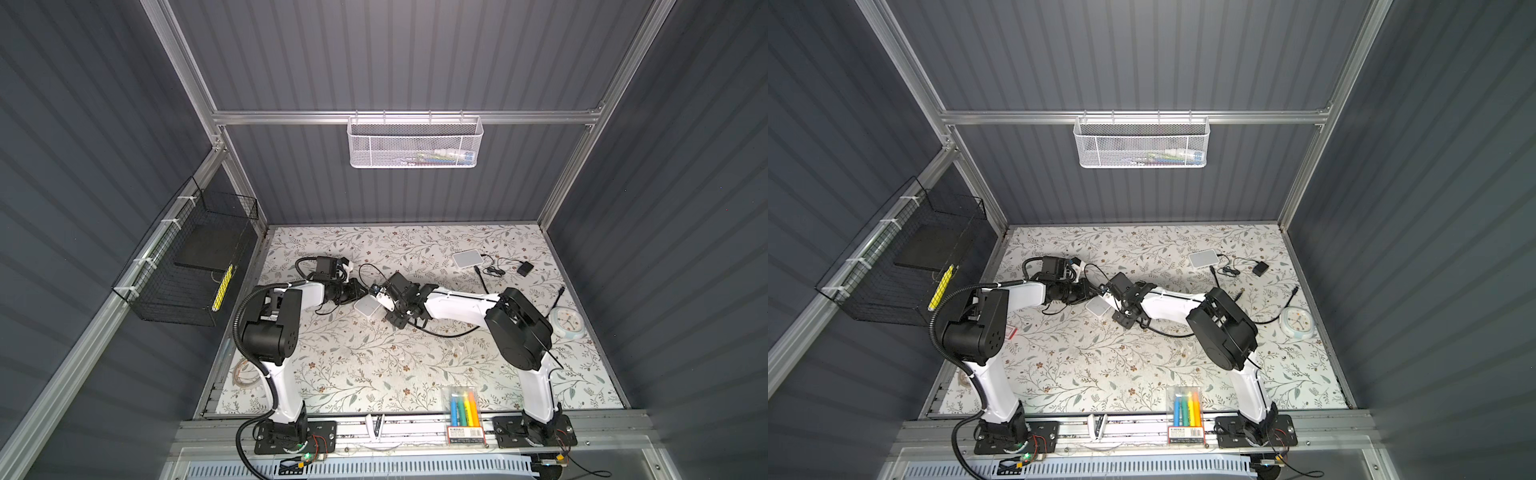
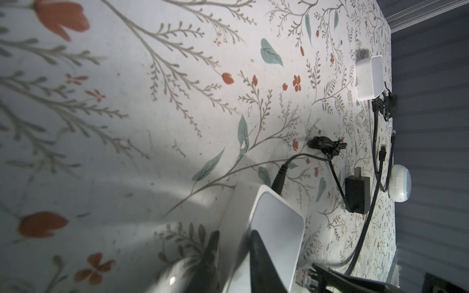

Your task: Insert the plug into the switch port

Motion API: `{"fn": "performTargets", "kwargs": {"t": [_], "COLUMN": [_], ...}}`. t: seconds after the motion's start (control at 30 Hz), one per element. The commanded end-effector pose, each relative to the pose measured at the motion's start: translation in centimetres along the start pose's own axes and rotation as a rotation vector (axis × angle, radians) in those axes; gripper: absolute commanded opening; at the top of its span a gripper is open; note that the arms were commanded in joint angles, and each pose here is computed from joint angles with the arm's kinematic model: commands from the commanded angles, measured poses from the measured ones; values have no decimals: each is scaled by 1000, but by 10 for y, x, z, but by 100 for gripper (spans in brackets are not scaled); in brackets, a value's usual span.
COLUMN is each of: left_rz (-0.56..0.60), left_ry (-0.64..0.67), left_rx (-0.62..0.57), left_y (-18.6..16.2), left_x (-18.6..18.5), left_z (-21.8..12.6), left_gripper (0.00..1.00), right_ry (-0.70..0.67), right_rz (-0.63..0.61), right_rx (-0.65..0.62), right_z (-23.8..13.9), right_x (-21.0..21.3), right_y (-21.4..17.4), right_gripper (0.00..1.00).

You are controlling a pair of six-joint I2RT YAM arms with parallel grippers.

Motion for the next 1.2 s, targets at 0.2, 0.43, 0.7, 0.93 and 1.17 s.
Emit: {"fn": "performTargets", "kwargs": {"t": [0.2, 0.43, 0.7, 0.93, 1.17], "left_rz": [5, 10, 8, 4, 10], "left_ry": [-11, -12, -12, -7, -6], "left_rx": [39, 42, 46, 52, 47], "left_y": [2, 3, 3, 1, 3], "left_x": [-1, -1, -1, 0, -3], "left_z": [4, 6, 8, 9, 8], "left_gripper": [22, 22, 21, 21, 21], "right_ry": [-7, -8, -22, -38, -43], "right_rz": [-15, -16, -11, -2, 5], "right_rx": [5, 17, 27, 20, 9], "right_z": [11, 14, 16, 9, 4], "right_x": [3, 2, 0, -5, -7], "right_y": [13, 10, 5, 4, 2], "right_gripper": [0, 0, 0, 0, 0]}}
Point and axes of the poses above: each gripper's point midway between its finger pads, its own z axis out along the fingers, its own x axis along the line the jaws close on, y = z × x, the point moved 9 cm from there along -z, back along the fingers, and after that the axes turned 15 degrees about z, right-handed, at the moved point
